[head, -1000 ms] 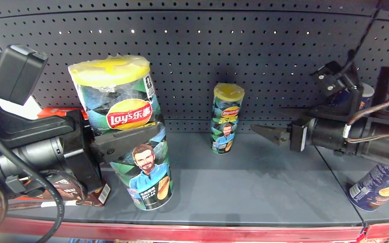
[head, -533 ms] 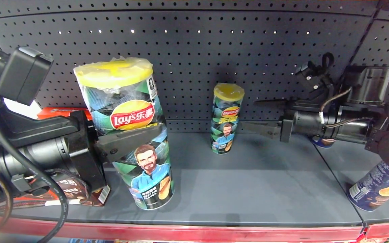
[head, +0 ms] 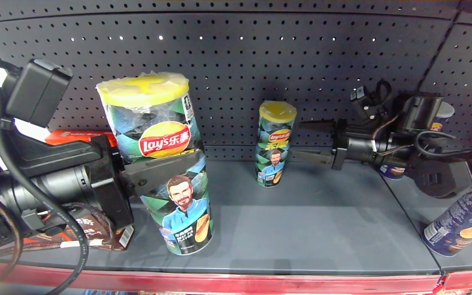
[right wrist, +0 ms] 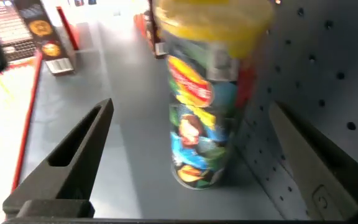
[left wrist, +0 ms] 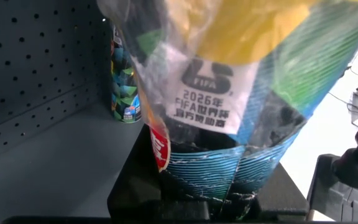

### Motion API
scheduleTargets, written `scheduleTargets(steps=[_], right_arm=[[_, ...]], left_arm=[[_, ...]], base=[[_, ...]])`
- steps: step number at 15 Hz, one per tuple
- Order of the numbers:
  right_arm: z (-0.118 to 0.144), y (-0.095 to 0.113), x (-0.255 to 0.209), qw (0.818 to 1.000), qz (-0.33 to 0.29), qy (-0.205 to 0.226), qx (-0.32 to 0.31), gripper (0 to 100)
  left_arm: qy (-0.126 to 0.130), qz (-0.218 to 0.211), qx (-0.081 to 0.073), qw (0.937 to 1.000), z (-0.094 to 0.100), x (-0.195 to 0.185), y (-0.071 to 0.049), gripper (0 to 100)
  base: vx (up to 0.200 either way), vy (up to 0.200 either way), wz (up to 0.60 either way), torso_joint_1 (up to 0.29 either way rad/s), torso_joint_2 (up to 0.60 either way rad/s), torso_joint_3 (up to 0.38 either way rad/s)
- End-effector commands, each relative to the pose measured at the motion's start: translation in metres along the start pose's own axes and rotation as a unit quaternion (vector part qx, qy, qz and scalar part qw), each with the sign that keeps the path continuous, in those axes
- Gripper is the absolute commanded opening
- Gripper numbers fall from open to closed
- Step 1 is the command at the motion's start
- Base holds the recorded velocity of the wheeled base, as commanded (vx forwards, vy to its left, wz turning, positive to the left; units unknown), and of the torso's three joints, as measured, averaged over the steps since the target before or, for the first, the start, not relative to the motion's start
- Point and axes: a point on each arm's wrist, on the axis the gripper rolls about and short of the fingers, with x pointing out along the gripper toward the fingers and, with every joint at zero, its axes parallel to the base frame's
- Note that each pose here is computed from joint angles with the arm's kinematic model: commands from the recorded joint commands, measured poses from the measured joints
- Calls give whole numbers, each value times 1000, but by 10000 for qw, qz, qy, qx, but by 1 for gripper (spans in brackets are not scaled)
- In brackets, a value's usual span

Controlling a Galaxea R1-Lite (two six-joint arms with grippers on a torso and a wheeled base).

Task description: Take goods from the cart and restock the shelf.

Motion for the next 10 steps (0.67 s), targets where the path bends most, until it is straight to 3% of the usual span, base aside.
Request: scheduleTargets(steps=[1,10], right_arm=[[-18,-11,12,9999,23,78,104,100],[-52,-23,42,9994,182,153,233,100]], left_arm=[[-17,0,5,10000,1,-1,-1,0],[10,18,-54,10000,-1,-1,0,0]], base=[[0,0,0,0,0,0],[0,0,0,0,0,0]])
